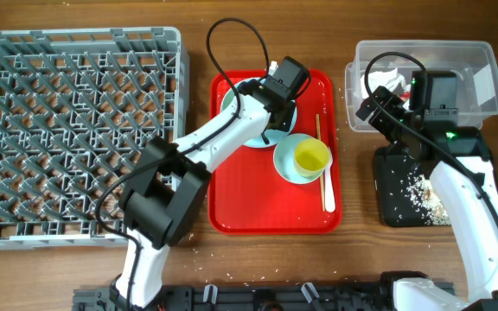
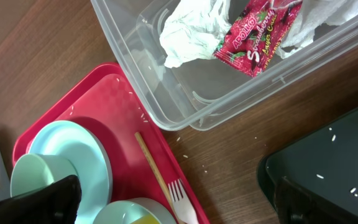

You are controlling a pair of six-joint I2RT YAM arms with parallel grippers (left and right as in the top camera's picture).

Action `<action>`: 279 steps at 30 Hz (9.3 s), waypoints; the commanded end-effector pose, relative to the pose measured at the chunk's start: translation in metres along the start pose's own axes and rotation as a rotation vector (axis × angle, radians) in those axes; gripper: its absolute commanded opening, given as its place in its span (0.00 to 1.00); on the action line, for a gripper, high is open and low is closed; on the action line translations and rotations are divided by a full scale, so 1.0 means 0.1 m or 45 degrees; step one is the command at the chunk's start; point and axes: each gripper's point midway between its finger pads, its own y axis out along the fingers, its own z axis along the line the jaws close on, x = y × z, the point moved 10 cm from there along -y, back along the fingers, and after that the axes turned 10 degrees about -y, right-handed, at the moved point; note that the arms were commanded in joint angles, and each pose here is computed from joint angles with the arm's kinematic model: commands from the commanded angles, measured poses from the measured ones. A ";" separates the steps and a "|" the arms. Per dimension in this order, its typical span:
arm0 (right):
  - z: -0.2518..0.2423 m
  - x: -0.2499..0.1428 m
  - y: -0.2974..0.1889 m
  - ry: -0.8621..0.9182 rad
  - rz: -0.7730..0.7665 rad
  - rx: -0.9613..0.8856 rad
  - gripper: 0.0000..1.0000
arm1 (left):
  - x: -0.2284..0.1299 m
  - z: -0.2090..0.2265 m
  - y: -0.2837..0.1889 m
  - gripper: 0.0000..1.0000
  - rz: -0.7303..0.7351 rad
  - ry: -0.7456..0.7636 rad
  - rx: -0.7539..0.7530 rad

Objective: Sort waste into correct bins and load items into the dishwasher rack

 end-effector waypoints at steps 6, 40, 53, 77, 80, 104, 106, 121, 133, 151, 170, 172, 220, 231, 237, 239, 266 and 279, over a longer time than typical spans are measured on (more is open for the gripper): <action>-0.01 0.01 0.01 0.012 -0.004 -0.014 1.00 | 0.46 0.76 -1.66 0.04 -0.234 -0.230 -0.377; -0.01 0.01 0.01 0.012 -0.004 -0.014 1.00 | 0.14 4.38 -1.00 0.04 -0.163 -1.248 -1.389; -0.01 0.01 0.01 0.012 -0.004 -0.014 1.00 | -0.23 4.89 -0.99 0.04 -0.202 -1.479 -0.993; -0.01 0.01 0.01 0.012 -0.005 -0.013 1.00 | 0.47 2.08 -0.90 0.46 0.154 -0.505 -0.576; -0.01 0.01 0.01 0.012 -0.005 -0.013 1.00 | 0.38 1.06 -0.65 0.61 0.141 -0.161 -0.385; -0.01 0.01 0.01 0.012 -0.005 -0.013 1.00 | -0.54 -0.64 -1.22 0.46 0.261 0.461 -0.691; -0.01 0.01 0.01 0.012 -0.005 -0.013 1.00 | -0.67 -0.77 -1.12 0.46 0.276 0.515 -0.629; -0.01 0.01 0.01 0.012 -0.005 -0.013 1.00 | -0.89 -0.91 -0.52 0.38 0.356 0.561 -0.434; -0.01 0.01 0.01 0.012 -0.005 -0.013 1.00 | -0.83 -0.90 -0.74 0.04 0.323 0.457 -0.450; -0.01 0.01 0.01 0.012 -0.005 -0.013 1.00 | 0.19 2.87 -1.90 0.04 0.121 -1.081 -0.831; -0.01 0.01 0.01 0.012 -0.005 -0.013 1.00 | -1.39 4.30 -1.40 0.04 -0.149 -1.830 -1.247; -0.01 0.01 0.01 0.012 -0.005 -0.013 1.00 | -1.36 4.33 -1.41 0.05 -0.202 -1.781 -1.270; -0.01 0.01 0.02 0.012 -0.006 -0.013 1.00 | -1.90 4.63 -1.29 0.13 -0.081 -2.063 -0.563; -0.01 0.01 0.02 0.012 -0.005 -0.013 1.00 | -1.25 3.89 -2.13 0.04 -0.430 -1.582 -0.349; -0.01 0.01 0.02 0.012 -0.006 -0.013 1.00 | -0.70 3.43 -1.55 0.04 -0.340 -1.316 0.088; -0.01 0.01 0.02 0.012 -0.006 -0.013 1.00 | -0.70 3.43 -1.40 0.04 -0.292 -1.302 0.194; -0.01 0.01 0.02 0.012 -0.006 -0.013 1.00 | -1.13 3.73 -1.71 0.04 -0.252 -1.693 0.350; -0.01 0.01 0.02 0.012 -0.005 -0.013 1.00 | -1.17 3.87 -1.44 0.04 -0.121 -1.631 0.341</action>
